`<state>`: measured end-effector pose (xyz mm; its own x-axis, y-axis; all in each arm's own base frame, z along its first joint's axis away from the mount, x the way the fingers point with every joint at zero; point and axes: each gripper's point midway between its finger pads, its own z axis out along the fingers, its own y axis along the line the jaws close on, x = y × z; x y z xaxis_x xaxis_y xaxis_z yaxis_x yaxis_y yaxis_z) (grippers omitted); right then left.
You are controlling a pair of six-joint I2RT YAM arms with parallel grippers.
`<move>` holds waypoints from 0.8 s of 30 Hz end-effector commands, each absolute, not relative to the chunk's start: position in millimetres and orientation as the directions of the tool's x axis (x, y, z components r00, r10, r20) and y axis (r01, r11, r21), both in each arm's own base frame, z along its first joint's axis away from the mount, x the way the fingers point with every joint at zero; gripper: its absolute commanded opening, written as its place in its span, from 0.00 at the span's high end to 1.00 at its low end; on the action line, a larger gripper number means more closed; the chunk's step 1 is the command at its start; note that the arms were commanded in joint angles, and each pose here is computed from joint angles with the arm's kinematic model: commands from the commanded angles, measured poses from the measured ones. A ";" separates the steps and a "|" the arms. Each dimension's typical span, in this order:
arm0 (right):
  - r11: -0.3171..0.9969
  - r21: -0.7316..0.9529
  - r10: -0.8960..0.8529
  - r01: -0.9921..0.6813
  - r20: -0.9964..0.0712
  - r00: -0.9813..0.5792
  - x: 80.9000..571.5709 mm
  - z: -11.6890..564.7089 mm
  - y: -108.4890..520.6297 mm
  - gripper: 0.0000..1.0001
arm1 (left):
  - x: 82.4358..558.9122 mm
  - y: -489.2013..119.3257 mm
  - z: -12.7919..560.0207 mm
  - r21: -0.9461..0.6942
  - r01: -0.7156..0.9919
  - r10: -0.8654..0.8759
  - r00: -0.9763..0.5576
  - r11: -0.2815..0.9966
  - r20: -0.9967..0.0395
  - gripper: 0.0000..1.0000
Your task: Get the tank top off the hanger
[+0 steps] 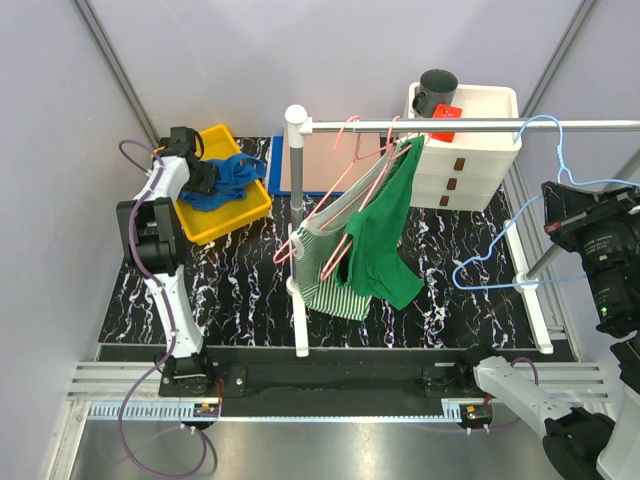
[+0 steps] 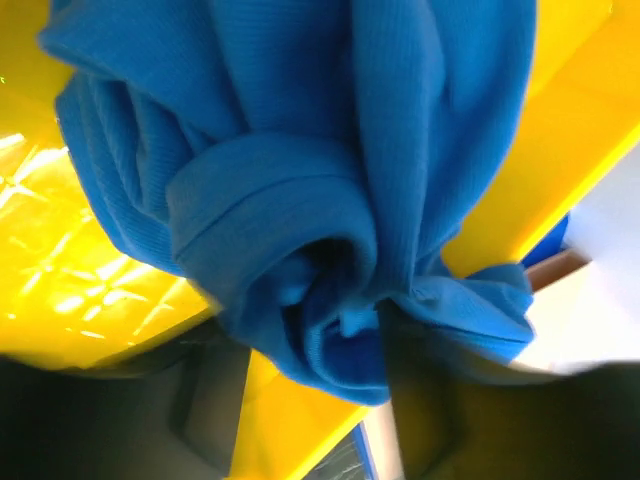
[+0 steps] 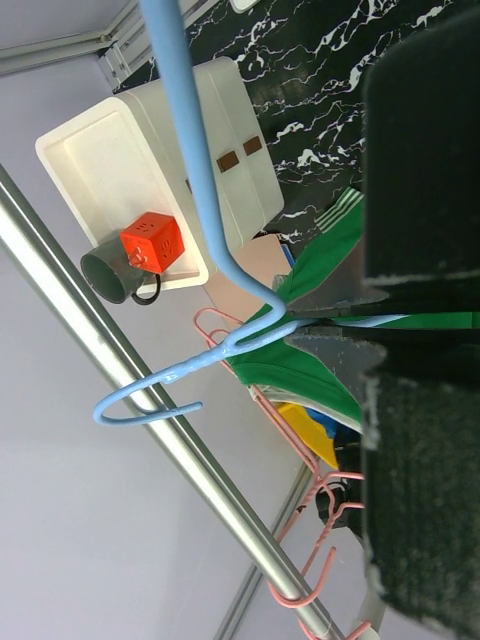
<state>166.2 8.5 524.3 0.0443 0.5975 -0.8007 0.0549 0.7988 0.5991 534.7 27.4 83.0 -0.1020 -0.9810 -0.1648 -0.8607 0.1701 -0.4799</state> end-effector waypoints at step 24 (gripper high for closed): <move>0.792 0.610 0.610 -0.011 -0.792 0.015 164.2 522.3 20.9 1.00 | 526.4 56.3 206.8 -0.591 -0.603 -0.837 -0.294 0.536 -0.461 1.00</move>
